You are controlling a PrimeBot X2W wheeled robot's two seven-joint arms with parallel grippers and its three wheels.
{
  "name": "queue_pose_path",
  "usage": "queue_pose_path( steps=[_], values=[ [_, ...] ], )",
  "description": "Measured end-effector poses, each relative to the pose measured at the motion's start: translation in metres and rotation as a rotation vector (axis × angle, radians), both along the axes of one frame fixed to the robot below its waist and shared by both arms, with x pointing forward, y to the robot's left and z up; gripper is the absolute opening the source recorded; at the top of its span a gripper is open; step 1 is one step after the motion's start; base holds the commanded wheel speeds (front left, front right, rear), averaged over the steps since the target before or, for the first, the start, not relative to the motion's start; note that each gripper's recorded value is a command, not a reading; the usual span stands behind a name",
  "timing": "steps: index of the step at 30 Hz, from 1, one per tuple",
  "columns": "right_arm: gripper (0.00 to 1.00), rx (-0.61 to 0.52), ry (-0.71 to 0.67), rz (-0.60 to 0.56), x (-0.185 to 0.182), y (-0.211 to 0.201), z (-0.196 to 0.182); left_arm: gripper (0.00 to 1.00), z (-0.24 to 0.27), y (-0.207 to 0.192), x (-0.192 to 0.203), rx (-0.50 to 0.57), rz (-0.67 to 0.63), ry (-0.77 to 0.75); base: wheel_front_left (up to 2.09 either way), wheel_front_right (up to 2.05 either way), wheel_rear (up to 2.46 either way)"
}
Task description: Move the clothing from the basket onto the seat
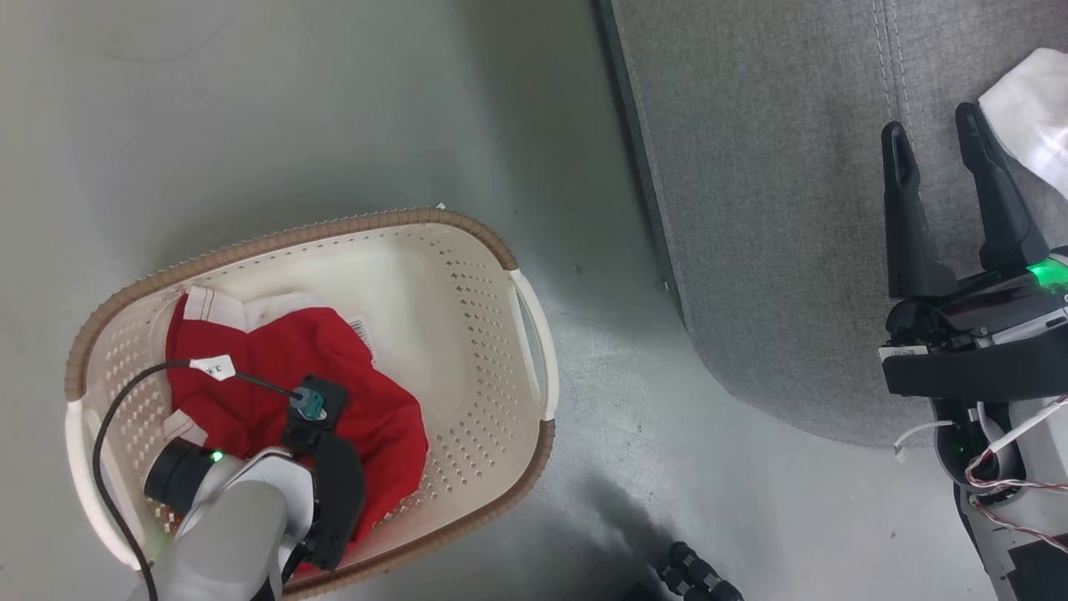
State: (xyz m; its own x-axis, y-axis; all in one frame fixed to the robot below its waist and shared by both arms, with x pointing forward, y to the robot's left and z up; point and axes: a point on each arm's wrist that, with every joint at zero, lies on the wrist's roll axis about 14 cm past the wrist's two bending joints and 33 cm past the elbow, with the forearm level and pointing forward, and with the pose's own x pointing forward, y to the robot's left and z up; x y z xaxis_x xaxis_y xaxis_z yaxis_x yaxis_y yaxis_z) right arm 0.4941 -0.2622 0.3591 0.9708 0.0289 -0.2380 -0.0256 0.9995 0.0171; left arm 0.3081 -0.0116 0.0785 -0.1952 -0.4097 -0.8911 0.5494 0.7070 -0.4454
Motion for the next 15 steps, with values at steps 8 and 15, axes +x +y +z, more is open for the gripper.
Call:
queue_pose_path(
  steps=[8, 15],
  values=[
    [1.00, -0.006, 0.000, -0.002, 0.001, -0.002, 0.001, 0.00, -0.003, 0.005, -0.009, 0.029, -0.026, 0.032, 0.00, 0.00, 0.00],
    [1.00, -0.008, -0.009, -0.004, 0.003, -0.003, 0.005, 0.00, 0.002, 0.002, 0.001, 0.008, 0.003, -0.006, 0.00, 0.00, 0.00]
  ],
)
